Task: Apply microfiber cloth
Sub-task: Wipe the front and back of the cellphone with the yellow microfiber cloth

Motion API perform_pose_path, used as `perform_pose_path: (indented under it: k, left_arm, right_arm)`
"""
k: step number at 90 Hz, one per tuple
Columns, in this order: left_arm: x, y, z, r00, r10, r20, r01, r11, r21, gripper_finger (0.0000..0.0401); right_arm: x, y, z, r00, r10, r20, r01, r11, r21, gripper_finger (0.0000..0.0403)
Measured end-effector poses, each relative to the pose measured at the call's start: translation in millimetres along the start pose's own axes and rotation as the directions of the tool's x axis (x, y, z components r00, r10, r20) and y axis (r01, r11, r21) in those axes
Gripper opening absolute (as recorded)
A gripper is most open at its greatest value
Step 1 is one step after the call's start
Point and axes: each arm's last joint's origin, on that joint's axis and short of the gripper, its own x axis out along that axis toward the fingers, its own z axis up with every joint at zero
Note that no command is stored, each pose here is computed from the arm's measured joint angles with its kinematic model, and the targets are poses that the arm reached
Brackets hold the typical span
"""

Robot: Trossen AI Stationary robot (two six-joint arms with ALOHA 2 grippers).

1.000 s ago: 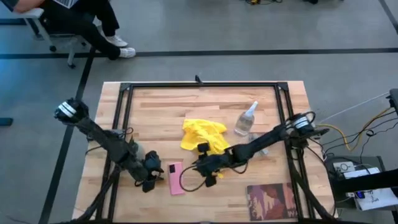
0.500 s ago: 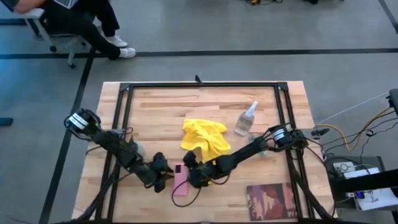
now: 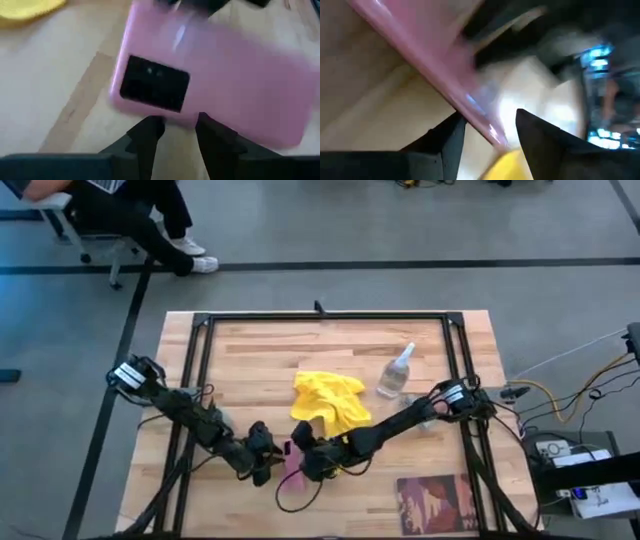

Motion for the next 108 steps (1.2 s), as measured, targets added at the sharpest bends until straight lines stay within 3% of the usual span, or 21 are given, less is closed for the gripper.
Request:
perform_pose_path:
  k: [28,52,71,85,108]
  left_arm:
    - [5.7,8.6,11.3,0.997,0.046,0.060,-0.051,0.996,0.069,0.0102]
    - [2.7,10.2,15.4,0.997,0.058,0.061,-0.065,0.989,0.132,0.0101]
    - [-15.7,11.3,26.5,0.999,0.031,0.045,-0.040,0.976,0.216,0.0099]
    - [-35.1,10.6,40.1,0.996,-0.004,0.085,-0.013,0.979,0.204,0.0098]
    - [-41.0,3.1,39.4,0.989,-0.144,0.026,0.137,0.974,0.183,0.0098]
  right_arm:
    - [0.9,4.8,-2.8,0.998,0.065,0.009,-0.066,0.996,0.056,0.0118]
    - [-17.2,-4.3,-13.2,0.987,0.087,-0.134,-0.068,0.988,0.137,0.0085]
    - [-35.0,-22.8,-27.7,0.967,0.190,-0.169,-0.123,0.931,0.343,0.0044]
    - [-37.1,-28.1,-43.3,0.939,0.290,-0.185,-0.183,0.877,0.445,0.0005]
    - [-30.5,-14.8,-75.2,0.887,0.305,-0.348,-0.087,0.848,0.523,0.0001]
